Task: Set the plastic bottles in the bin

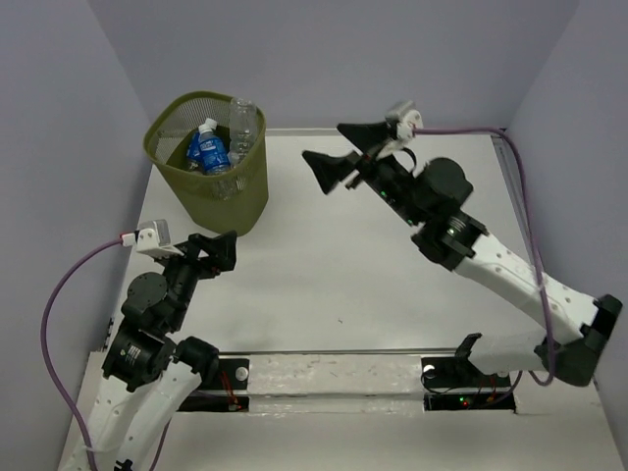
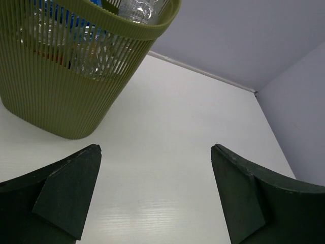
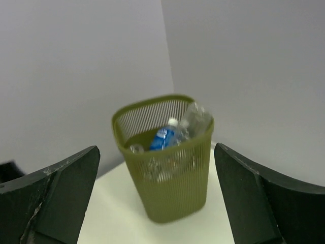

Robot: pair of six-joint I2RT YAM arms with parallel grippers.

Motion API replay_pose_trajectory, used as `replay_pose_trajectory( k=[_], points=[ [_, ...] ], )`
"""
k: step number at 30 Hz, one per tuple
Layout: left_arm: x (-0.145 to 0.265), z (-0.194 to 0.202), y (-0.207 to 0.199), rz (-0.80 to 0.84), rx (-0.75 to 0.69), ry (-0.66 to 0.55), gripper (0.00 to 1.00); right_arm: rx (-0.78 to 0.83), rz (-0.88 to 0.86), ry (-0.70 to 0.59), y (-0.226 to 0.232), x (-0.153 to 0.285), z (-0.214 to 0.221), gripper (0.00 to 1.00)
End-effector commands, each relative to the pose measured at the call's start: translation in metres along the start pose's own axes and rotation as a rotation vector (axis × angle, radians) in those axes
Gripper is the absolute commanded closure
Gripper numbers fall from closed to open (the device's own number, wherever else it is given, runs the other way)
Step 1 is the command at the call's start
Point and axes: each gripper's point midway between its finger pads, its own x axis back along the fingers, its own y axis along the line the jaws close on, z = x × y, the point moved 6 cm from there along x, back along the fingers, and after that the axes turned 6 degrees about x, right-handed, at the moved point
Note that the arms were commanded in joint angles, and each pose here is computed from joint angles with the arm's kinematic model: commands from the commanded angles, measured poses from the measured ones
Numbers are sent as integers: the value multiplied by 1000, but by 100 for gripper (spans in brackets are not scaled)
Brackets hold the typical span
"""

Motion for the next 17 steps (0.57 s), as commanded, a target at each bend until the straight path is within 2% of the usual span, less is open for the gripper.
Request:
replay_pose_trajectory(
  k=[1,4,5,8,11,13,17],
  points=[
    [4,-31,-30,146,24,-94,1,-66,50,3,-7,83,12,0],
    [5,-44,-47,244,45,-142,1,-106,86,45,-11,134,17,0],
    [5,-46,-51,269,46,-145,1,-103,128,98,-16,148,38,0],
    [3,-55,-60,301,51,-173,1,-136,170,172,-20,183,57,0],
    [5,-64,-67,338,37,-202,1,-160,150,171,-20,222,56,0],
    [5,-66,-68,344,41,-217,1,-161,171,190,-23,236,59,0],
    [-2,-64,-68,335,60,-223,1,-125,246,134,-35,255,42,0]
  ],
)
